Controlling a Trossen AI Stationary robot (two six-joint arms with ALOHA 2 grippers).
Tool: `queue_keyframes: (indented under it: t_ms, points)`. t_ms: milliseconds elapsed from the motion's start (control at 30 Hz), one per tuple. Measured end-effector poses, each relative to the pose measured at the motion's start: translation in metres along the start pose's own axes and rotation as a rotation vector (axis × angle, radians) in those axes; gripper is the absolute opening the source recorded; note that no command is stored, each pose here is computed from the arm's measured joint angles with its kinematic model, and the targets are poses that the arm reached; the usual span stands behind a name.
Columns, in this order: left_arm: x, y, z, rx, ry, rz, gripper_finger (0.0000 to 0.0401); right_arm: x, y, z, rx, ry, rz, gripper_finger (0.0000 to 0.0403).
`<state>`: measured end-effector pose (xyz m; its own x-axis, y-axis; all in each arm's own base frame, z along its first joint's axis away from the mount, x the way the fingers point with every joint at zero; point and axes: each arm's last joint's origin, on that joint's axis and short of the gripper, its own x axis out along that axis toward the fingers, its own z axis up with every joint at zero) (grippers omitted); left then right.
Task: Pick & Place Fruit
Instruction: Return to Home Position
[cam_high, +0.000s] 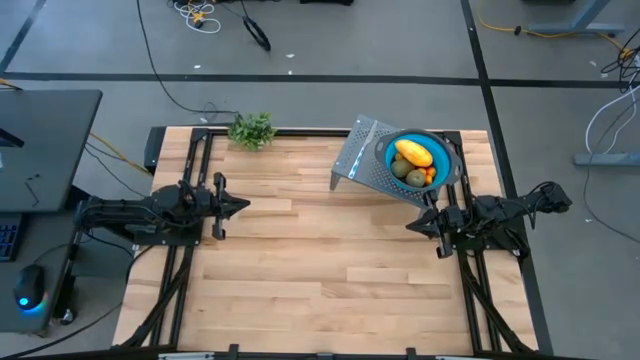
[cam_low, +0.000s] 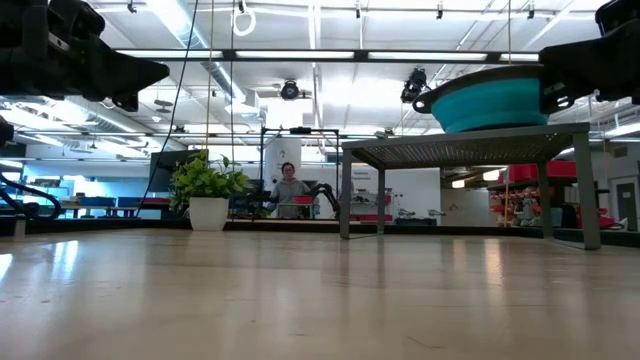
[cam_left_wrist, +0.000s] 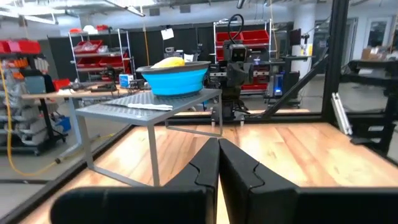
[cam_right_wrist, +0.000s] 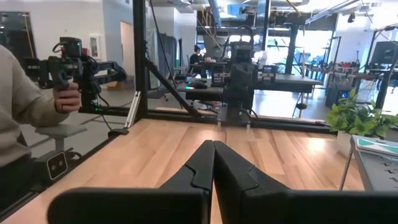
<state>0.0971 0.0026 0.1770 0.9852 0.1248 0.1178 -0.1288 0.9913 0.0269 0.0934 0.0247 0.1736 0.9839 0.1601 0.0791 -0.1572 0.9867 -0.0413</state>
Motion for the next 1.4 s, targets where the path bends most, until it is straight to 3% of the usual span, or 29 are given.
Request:
queue_keyframes:
  t_ms: [300,500,1000,1400]
  points:
    - [0.0000,0.0000,-0.0001,0.098,0.000,0.000,0.0018,0.0000,0.0000,0.0000,0.000,0.000,0.000,0.0017]
    - [0.0000,0.0000,-0.0001,0.042,0.000,-0.001,0.0015,0.0000,0.0000,0.0000,0.000,0.000,0.001,0.0017]
    - [0.0000,-0.0001,-0.0002,0.141,0.000,-0.001,0.0016,0.0000,0.0000,0.0000,0.000,0.000,0.002,0.0017]
    - [0.0000,-0.0001,-0.0004,0.142,0.001,-0.001,0.0016,0.0000,0.0000,0.0000,0.000,0.000,0.002,0.0017]
